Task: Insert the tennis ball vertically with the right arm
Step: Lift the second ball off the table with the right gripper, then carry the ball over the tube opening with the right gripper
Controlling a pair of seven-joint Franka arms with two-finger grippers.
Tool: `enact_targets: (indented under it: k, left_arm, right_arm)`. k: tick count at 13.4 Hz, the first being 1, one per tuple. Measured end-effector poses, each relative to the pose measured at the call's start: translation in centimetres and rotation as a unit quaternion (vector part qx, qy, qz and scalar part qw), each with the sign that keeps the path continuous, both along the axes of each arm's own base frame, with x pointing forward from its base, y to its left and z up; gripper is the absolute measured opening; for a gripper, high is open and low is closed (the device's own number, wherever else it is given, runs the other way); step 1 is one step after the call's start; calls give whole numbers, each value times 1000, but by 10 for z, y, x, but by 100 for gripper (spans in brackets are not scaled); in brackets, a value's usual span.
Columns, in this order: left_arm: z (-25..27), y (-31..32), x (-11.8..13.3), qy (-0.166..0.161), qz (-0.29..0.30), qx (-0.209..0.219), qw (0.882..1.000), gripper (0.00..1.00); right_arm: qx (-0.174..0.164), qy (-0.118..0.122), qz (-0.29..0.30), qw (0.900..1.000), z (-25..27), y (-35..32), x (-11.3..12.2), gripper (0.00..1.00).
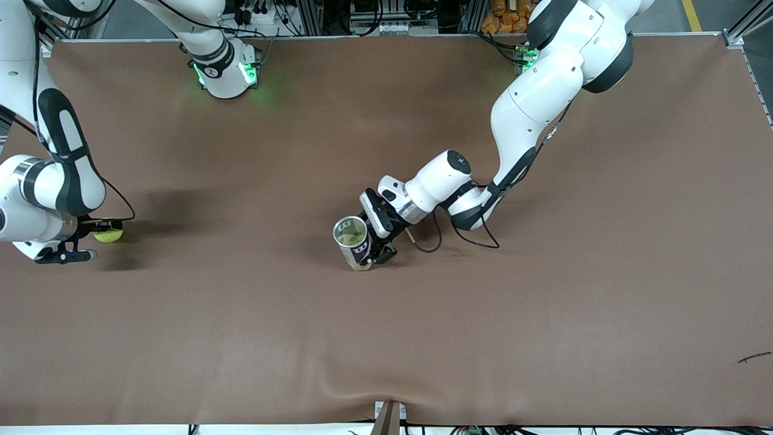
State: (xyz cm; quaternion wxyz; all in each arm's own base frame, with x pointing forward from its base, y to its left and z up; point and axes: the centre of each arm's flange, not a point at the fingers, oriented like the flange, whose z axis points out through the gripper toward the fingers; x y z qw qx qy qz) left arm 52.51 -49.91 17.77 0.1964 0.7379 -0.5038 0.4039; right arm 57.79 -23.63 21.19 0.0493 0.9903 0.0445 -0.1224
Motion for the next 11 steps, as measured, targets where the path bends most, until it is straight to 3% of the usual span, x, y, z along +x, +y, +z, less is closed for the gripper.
enact_targets:
  k: [3,5,9,11]
  left_arm:
    - [0,1,1,0,1,0,1000,78]
    - [0,1,2,-1,1,0,1000,78]
    - [1,1,2,-1,2,-1,1000,78]
    - [1,1,2,-1,2,-1,1000,78]
  right_arm:
    - [13,-19,41,999,59,41,43,66]
    - [38,-17,53,998,106,78,63,66]
    - [161,-29,47,985,167,170,80,66]
    - [215,-27,11,976,174,234,84,66]
